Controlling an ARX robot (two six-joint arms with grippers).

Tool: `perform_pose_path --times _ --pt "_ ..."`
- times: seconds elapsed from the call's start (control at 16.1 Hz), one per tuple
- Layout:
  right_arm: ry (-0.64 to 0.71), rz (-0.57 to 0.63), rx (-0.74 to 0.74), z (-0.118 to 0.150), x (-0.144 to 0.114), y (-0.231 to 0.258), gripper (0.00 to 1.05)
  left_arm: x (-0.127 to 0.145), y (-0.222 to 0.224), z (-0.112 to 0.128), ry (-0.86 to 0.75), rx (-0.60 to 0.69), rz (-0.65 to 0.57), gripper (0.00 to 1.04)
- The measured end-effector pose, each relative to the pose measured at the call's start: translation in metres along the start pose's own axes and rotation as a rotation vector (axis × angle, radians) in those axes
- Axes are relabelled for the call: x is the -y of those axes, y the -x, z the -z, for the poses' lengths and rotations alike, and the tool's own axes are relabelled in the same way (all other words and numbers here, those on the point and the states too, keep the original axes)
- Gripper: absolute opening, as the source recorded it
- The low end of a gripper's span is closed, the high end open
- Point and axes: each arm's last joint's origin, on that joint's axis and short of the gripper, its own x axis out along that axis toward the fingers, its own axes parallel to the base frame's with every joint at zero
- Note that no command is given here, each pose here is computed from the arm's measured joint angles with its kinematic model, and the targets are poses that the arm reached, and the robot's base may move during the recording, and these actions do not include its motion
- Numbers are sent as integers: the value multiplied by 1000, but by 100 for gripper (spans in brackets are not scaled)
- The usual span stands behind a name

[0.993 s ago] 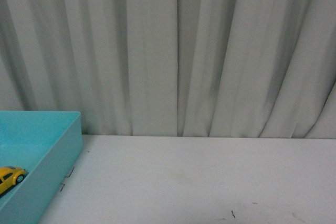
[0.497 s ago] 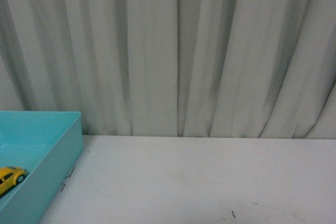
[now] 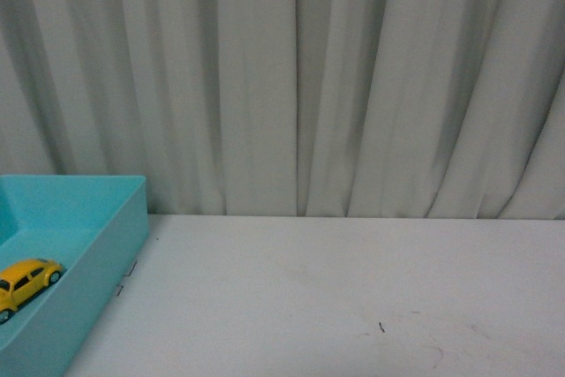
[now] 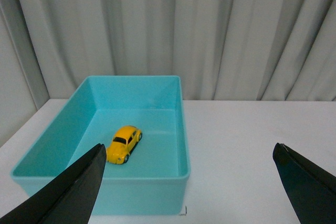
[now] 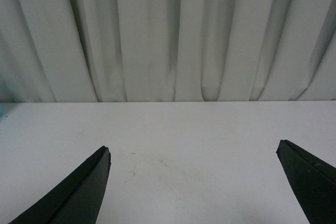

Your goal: Wind up and store yellow beetle toy

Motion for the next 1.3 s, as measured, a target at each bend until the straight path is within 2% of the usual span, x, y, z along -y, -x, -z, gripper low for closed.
perform_pose_path --times 1.3 --pt "0 0 1 0 0 0 98 0 0 0 0 0 0 98"
